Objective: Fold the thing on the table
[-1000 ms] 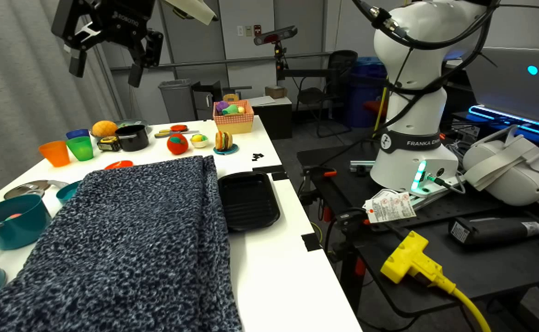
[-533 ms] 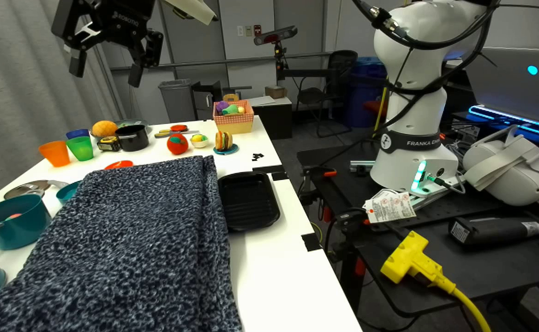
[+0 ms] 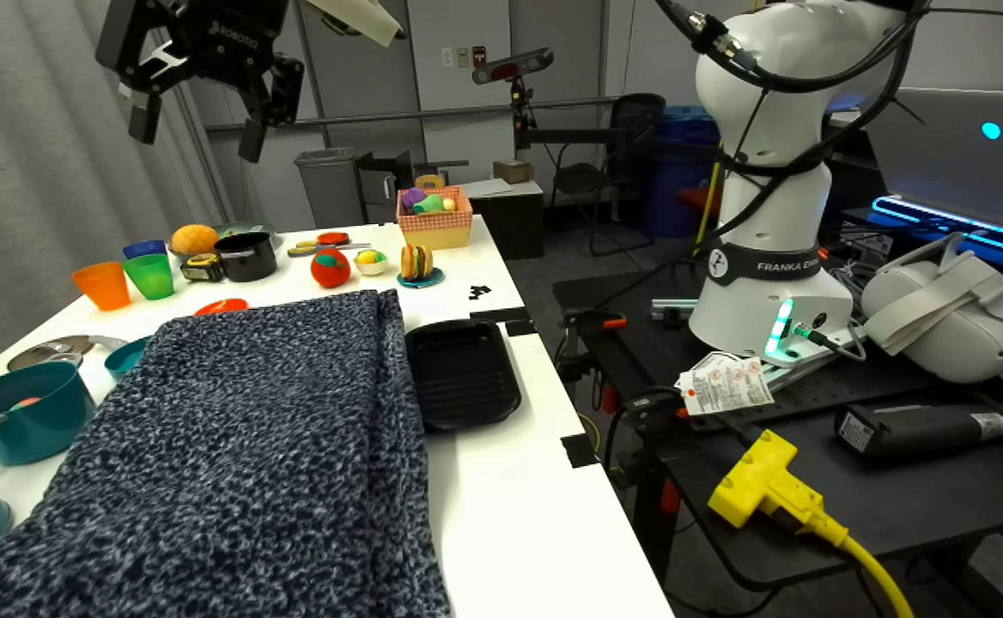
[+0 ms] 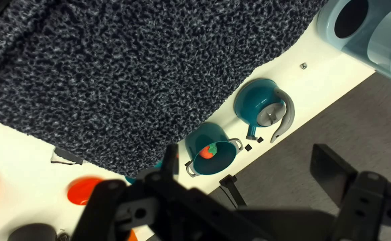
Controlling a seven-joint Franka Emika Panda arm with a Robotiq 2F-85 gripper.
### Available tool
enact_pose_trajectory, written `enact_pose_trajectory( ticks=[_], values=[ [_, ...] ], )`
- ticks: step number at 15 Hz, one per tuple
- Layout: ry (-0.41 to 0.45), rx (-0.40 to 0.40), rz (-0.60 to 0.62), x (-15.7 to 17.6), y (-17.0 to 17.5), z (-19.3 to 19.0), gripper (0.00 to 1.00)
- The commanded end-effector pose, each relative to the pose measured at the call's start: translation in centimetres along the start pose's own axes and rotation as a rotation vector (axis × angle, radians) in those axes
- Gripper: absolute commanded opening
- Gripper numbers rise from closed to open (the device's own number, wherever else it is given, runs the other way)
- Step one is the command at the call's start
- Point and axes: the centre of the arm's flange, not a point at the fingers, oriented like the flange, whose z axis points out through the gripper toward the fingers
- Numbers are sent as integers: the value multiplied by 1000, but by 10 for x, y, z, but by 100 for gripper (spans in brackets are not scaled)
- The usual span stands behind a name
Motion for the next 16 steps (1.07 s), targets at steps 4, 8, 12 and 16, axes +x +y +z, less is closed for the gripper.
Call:
enact_pose_trajectory(
  ticks=[4, 8, 12, 16],
  values=[
    [0, 0, 0, 0, 0, 0, 100],
    [0, 0, 0, 0, 0, 0, 100],
    [-28, -33, 22, 8, 13, 21, 100],
    [-84, -86, 52, 6, 44, 59, 100]
  ],
)
